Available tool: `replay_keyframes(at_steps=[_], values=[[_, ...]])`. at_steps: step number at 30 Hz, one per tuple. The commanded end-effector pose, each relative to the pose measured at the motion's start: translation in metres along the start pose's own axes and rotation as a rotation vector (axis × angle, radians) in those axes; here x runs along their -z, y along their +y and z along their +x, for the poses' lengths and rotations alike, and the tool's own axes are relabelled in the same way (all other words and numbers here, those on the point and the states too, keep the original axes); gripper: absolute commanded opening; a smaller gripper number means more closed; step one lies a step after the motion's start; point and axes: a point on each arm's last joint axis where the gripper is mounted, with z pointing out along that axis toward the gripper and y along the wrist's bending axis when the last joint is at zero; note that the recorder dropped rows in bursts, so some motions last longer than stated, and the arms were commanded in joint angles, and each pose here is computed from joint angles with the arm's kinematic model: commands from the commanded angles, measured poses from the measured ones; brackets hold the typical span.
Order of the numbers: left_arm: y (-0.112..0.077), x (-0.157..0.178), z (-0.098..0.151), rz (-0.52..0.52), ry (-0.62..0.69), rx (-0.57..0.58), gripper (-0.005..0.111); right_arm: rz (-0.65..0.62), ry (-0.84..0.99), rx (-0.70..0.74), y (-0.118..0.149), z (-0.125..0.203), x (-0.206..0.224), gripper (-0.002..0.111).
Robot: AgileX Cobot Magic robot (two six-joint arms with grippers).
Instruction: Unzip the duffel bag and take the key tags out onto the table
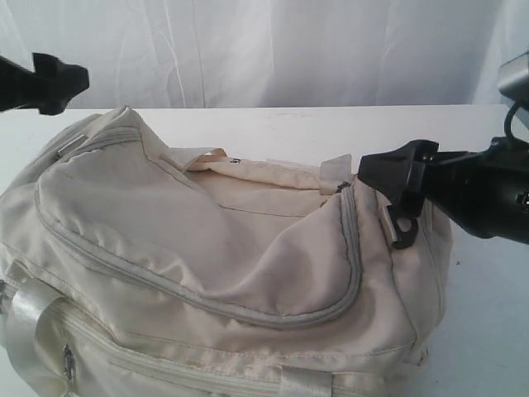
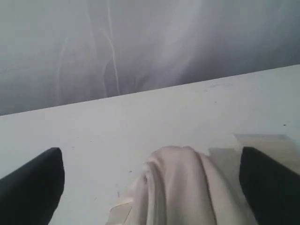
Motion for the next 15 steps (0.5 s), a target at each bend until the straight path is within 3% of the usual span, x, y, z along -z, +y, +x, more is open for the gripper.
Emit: replay_keyframes(at_steps=[1,7,11,15], values=[[-0.001,-0.035,-0.011,0.097,-0.005,0.049,0.105,0.037,0.002,-0.044,-0.007,0.008,0.000,0.087],[-0.005,-0.069,-0.003,0.232,0.055,0.073,0.105,0.047,0.006,-0.058,-0.009,0.011,0.000,0.087],[-0.011,-0.076,0.011,0.325,0.133,-0.027,0.105,0.071,-0.006,-0.058,-0.011,0.010,0.000,0.087],[-0.012,-0.075,0.015,0.341,0.153,-0.078,0.105,0.072,-0.005,-0.053,-0.011,0.010,0.000,0.087]])
